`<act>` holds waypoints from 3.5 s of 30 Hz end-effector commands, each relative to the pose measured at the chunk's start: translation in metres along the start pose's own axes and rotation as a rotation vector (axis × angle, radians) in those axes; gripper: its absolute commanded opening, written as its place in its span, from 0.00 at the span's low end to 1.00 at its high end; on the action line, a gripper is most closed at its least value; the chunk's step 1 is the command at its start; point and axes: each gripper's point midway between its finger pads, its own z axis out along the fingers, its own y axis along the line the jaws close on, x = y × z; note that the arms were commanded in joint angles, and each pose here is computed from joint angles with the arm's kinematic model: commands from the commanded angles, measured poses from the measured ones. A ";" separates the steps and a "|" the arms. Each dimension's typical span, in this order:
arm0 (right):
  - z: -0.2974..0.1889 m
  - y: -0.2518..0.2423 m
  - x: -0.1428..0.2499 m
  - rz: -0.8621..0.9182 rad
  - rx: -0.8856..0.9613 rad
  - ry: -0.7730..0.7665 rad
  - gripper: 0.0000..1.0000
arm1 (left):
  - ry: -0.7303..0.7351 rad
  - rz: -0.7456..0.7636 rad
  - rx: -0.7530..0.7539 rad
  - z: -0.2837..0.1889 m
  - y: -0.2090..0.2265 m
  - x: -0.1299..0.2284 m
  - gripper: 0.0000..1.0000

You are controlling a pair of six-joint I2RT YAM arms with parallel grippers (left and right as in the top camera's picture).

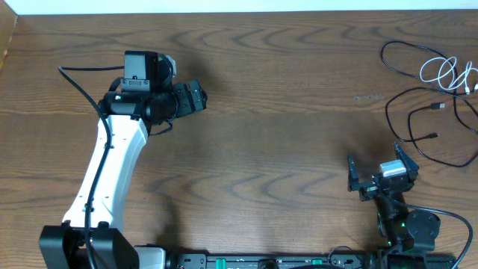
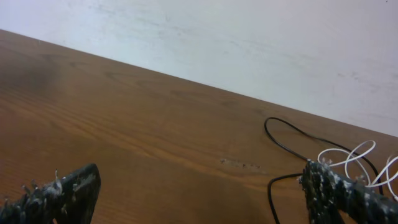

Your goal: Untangle cables

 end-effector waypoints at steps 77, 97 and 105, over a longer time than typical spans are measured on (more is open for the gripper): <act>0.000 0.000 0.001 0.019 0.003 0.004 0.99 | -0.927 0.645 -0.104 -0.063 0.070 0.107 0.98; 0.000 0.000 0.001 0.019 0.002 0.004 0.99 | -0.927 0.644 -0.104 -0.063 0.070 0.107 0.98; 0.000 0.000 0.001 0.019 0.003 0.004 0.99 | -0.926 0.645 -0.104 -0.063 0.070 0.107 0.98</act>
